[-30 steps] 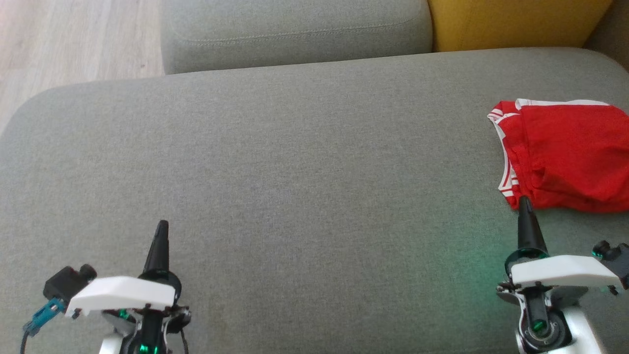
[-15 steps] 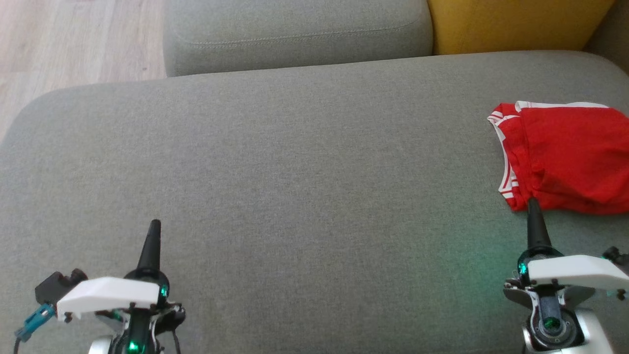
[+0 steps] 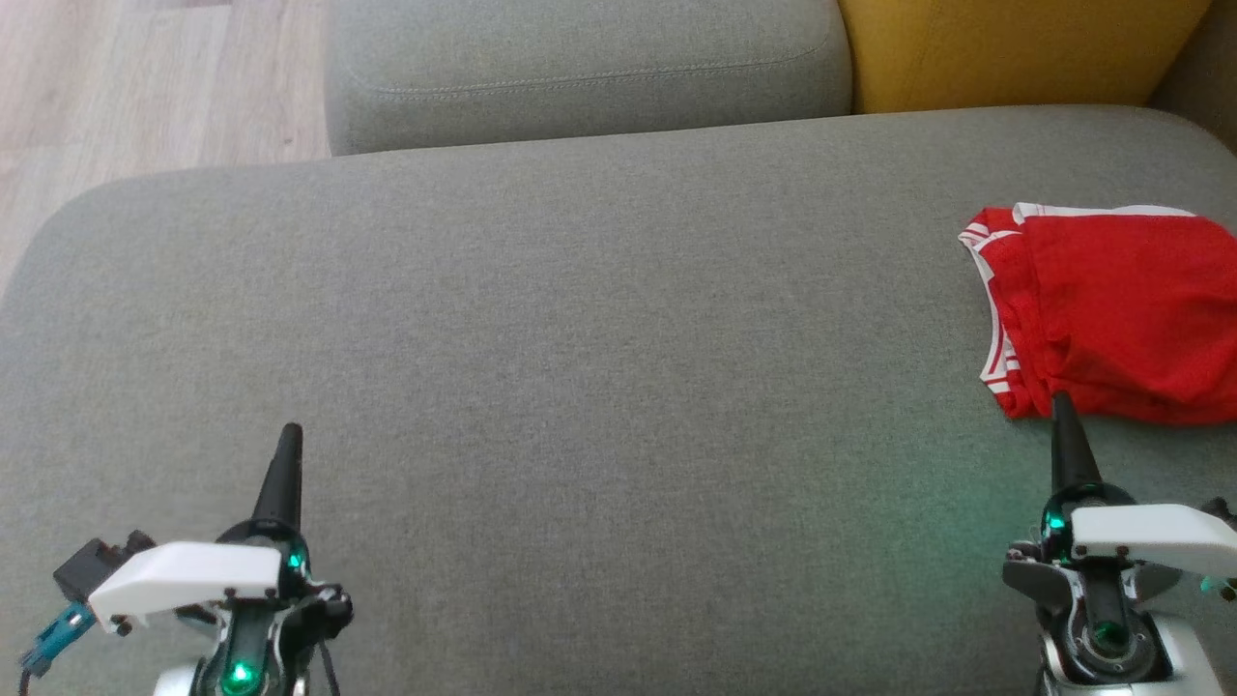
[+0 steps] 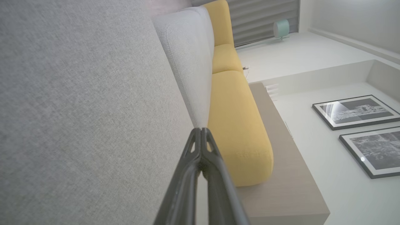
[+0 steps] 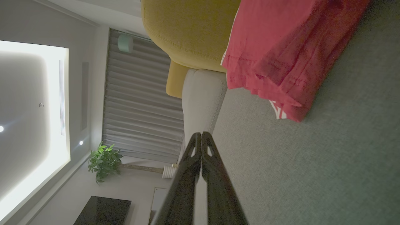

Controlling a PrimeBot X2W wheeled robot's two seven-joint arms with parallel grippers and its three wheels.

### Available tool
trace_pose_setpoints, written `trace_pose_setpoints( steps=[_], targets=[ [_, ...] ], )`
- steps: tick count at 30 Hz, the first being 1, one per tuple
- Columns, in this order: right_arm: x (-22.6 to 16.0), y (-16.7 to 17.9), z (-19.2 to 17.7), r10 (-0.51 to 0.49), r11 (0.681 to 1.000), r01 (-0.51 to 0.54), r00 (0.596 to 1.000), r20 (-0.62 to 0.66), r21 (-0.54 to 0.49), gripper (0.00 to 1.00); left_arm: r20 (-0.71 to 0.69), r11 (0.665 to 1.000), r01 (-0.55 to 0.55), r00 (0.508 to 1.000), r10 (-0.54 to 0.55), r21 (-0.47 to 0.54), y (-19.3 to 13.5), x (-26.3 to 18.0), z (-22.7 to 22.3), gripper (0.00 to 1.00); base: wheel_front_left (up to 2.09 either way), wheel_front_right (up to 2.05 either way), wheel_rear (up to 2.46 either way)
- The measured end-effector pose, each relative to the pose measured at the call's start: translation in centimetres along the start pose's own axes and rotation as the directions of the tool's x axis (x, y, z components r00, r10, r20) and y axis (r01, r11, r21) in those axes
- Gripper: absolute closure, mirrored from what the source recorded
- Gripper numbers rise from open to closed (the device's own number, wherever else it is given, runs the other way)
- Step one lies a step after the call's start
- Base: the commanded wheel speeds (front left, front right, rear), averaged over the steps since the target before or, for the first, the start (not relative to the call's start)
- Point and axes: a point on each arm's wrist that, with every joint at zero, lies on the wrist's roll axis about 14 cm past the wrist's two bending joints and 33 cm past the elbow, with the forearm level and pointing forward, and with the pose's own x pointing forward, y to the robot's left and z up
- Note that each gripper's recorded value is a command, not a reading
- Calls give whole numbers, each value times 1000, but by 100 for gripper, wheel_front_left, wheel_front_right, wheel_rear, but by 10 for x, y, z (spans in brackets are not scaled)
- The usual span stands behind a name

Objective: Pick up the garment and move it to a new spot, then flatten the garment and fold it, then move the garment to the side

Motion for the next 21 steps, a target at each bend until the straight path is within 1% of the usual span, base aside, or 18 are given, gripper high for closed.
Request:
trace_pose_setpoints(
  steps=[10, 21],
  targets=[
    [0, 2, 5, 9, 993, -9, 1000, 5, 119, 100, 13, 995, 11, 1000, -10, -102, -1, -1, 7, 100, 0, 0, 0],
    [-1, 6, 10, 26, 969, -28, 1000, 13, 247, 100, 26, 977, 34, 999, -29, -212, -3, -3, 15, 100, 0, 0, 0]
  ],
)
